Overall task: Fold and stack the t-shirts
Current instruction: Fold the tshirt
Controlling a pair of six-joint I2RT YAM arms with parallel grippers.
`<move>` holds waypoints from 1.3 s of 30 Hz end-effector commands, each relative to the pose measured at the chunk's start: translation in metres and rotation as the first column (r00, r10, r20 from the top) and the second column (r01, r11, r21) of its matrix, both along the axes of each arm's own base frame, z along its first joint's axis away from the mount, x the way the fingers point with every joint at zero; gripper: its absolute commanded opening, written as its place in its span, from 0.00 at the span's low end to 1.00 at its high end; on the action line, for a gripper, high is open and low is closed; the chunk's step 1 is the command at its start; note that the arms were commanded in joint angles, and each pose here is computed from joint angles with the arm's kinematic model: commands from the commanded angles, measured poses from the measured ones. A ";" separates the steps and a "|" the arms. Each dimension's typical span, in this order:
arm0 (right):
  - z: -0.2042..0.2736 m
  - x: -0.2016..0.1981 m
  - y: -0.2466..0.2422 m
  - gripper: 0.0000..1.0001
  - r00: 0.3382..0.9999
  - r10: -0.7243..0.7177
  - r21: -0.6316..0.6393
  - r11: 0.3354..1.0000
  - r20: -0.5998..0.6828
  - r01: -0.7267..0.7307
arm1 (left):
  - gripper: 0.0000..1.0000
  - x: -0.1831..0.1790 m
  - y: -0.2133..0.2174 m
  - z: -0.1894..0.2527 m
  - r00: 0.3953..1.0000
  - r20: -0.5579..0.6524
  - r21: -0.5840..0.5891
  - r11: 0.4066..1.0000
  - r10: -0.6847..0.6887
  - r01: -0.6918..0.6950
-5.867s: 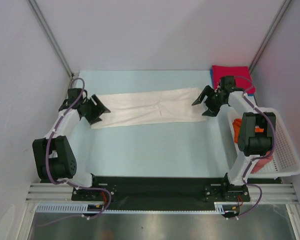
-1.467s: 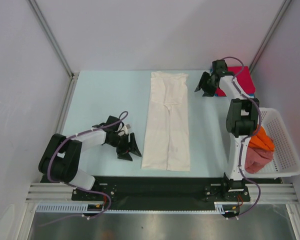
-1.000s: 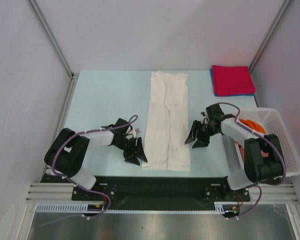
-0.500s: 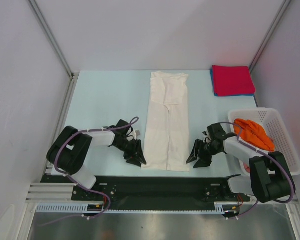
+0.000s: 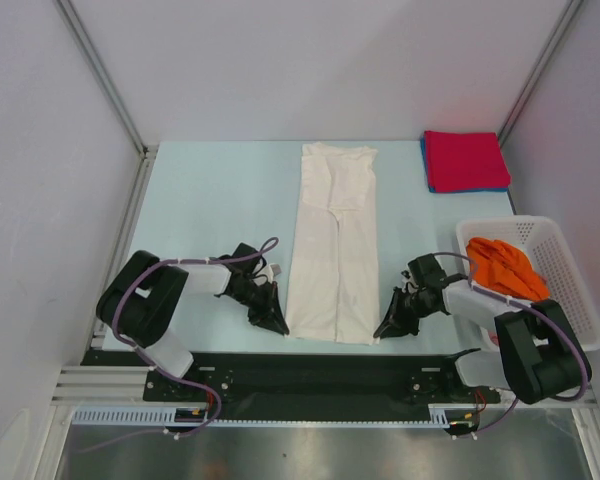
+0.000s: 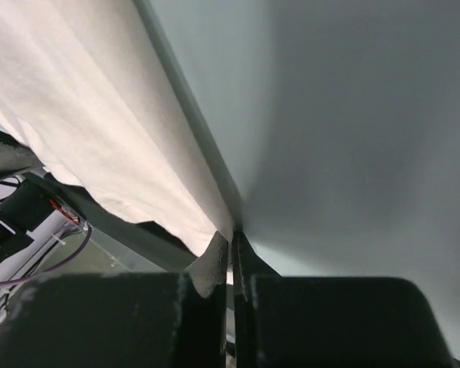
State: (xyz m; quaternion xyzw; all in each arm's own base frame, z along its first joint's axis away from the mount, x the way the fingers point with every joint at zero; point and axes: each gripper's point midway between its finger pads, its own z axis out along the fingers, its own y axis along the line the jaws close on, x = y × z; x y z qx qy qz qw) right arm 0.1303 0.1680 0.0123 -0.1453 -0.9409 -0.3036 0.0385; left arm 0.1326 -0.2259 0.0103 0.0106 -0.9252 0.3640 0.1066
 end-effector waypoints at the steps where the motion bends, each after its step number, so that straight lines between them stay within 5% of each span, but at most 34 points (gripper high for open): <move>1: 0.004 -0.009 -0.009 0.00 1.000 -0.020 -0.054 0.998 0.013 0.020 | 0.00 -0.001 0.010 -0.008 0.997 0.082 0.059 0.998 -0.007 0.002; 5: 0.020 -0.020 -0.010 0.00 0.995 -0.076 -0.033 0.996 0.062 0.078 | 0.00 -0.002 0.013 0.009 0.992 0.126 0.048 0.999 0.019 -0.025; 10: 0.000 -0.038 -0.006 0.00 0.999 -0.016 -0.009 1.000 -0.039 0.016 | 0.00 -0.022 0.008 0.001 1.000 0.022 0.016 1.000 -0.007 0.007; 15: 0.018 -0.028 -0.002 0.00 0.998 -0.031 -0.021 0.999 0.058 0.032 | 0.00 -0.014 0.006 0.027 0.993 0.119 -0.014 1.000 0.006 -0.004; 19: 0.001 -0.052 -0.006 0.00 0.999 -0.018 -0.025 1.000 -0.042 0.017 | 0.00 -0.028 0.011 0.013 0.999 0.046 0.009 1.000 -0.005 0.005; 24: 0.039 -0.034 0.003 0.00 0.995 -0.024 0.023 1.000 0.098 0.021 | 0.00 -0.023 0.001 0.038 0.994 0.109 -0.063 0.998 0.000 0.007; 29: 0.072 -0.001 0.006 0.00 0.981 -0.062 0.043 0.998 0.182 0.055 | 0.00 0.017 -0.016 0.089 0.958 0.281 -0.126 0.992 0.055 -0.020; 39: 0.110 0.148 -0.024 0.00 0.949 -0.156 0.084 0.987 0.274 0.138 | 0.00 0.154 -0.034 0.129 0.900 0.356 -0.186 0.963 0.251 -0.194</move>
